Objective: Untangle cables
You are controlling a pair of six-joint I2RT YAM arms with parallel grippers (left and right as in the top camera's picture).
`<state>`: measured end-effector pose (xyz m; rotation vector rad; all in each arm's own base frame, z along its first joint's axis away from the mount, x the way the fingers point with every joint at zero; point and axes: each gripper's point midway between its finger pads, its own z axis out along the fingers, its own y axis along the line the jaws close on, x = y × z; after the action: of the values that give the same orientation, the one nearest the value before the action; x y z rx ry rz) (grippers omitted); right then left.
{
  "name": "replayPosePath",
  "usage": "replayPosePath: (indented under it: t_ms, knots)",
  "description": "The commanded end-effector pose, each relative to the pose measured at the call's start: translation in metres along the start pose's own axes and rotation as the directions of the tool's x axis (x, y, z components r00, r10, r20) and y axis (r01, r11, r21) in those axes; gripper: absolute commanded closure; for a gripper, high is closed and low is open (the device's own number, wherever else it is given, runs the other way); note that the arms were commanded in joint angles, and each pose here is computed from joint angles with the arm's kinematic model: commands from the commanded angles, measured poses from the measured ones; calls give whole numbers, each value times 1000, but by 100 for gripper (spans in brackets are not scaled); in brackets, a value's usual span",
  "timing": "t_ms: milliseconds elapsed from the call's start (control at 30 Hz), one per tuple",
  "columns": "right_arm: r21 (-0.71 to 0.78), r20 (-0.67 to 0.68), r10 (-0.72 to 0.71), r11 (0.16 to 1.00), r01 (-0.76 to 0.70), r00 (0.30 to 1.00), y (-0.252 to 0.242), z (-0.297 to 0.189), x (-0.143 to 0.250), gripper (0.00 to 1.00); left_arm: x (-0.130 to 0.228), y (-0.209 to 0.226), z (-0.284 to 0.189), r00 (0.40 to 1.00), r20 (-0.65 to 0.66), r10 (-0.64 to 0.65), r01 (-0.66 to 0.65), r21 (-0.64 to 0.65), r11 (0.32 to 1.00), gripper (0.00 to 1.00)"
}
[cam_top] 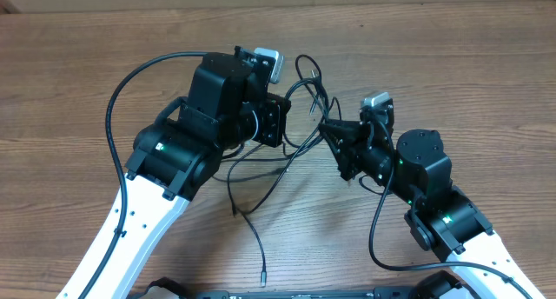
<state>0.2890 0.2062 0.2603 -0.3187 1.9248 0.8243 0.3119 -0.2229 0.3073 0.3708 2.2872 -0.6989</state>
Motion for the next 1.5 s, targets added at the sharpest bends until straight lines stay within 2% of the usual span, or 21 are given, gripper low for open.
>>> replayPosePath:
  t_ms: [0,200,333,533,733,867,967,1067,1100,1133,1233,1300,1467]
  knots:
    - [-3,17,-12,1000,12,1000,4,-2,-6,96,-4,-8,-8,1000,19,-3,3,27,1000,96]
    - [13,-37,6,1000,-6,999,-1,-2,7,96,-9,0,-8,999,45,-3,4,-25,1000,96]
    - [-51,-71,8,999,-12,997,10,-3,14,96,-14,4,-9,998,67,-5,7,-43,999,96]
    - [-168,-130,7,985,-29,991,30,-6,24,96,-26,35,-14,969,174,-175,208,-193,959,96]
    - [-157,-170,20,987,-47,985,28,-7,34,96,-30,54,-21,888,284,-363,432,-240,869,96]
    - [-138,-196,31,989,-59,980,24,-7,40,96,-30,54,-21,875,288,-389,458,-229,859,96]
    - [-68,-198,72,994,-87,978,13,-7,42,96,-26,54,-20,880,271,-391,454,-235,860,96]
    - [-50,-180,72,995,-82,981,10,-6,39,77,-19,49,-17,922,211,-324,370,-243,896,96]
    - [-54,-173,65,996,-76,983,10,-5,37,74,-17,45,-16,938,184,-295,333,-229,915,96]
    - [-58,-166,58,996,-69,984,11,-5,35,71,-16,40,-14,949,161,-271,301,-210,930,96]
    - [-57,-130,42,997,-49,991,11,-4,27,51,-11,23,-10,968,97,-233,244,-130,961,96]
    - [-25,-111,39,999,-42,993,5,-3,24,42,-9,10,-9,977,62,-206,210,-64,976,96]
    - [-20,-100,-56,998,54,993,3,-3,22,38,-2,-19,-9,993,-8,-121,121,91,989,96]
